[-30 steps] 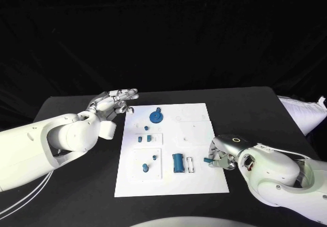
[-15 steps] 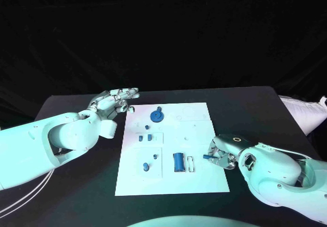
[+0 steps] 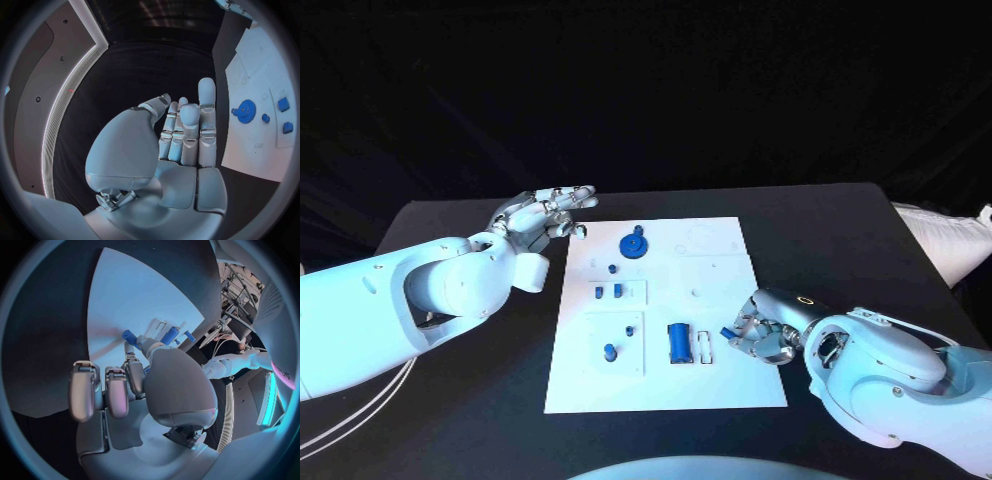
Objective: Assemble the parts on the task board
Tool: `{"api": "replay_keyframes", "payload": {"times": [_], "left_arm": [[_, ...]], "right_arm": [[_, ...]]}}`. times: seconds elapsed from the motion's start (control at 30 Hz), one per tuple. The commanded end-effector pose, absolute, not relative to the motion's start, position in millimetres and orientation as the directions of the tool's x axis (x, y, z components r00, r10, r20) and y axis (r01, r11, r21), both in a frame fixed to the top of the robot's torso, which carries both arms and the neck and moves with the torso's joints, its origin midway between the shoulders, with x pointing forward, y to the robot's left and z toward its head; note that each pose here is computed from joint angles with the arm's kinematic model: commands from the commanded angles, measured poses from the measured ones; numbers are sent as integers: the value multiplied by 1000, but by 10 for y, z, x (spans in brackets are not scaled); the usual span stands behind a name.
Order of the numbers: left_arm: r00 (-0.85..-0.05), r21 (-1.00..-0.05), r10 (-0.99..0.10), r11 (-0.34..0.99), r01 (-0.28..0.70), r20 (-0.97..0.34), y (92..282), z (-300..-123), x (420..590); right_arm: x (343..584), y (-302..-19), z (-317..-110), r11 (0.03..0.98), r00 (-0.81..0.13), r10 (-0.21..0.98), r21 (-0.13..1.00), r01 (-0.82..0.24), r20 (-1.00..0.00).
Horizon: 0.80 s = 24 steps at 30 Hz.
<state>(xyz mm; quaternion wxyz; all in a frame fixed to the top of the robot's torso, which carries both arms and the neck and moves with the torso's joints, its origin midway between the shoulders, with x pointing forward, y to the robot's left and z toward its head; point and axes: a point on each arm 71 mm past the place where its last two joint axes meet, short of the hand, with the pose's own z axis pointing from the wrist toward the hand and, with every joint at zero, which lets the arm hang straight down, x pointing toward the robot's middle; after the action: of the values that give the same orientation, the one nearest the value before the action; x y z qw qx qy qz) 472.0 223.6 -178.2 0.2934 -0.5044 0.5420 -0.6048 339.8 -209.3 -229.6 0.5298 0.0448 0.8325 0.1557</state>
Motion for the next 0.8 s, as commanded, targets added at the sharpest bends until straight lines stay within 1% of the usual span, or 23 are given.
{"api": "replay_keyframes", "payload": {"times": [0.03, 0.2, 0.43, 0.8], "left_arm": [[-337, -951, -893, -247, -187, 298, 2212, -1768, 4711], [-339, -951, -892, -247, -188, 299, 2205, -1767, 4707], [-342, -950, -891, -247, -190, 300, 2195, -1766, 4702], [-344, -950, -889, -248, -191, 301, 2189, -1766, 4700]], "right_arm": [[3385, -2094, -2302, 921, -444, 354, 390, 11, -823], [3382, -2057, -2332, 908, -475, 385, 416, 44, -791], [3394, -1987, -2389, 911, -521, 378, 409, 60, -765], [3423, -1895, -2435, 913, -544, 370, 404, 61, -753]]}}
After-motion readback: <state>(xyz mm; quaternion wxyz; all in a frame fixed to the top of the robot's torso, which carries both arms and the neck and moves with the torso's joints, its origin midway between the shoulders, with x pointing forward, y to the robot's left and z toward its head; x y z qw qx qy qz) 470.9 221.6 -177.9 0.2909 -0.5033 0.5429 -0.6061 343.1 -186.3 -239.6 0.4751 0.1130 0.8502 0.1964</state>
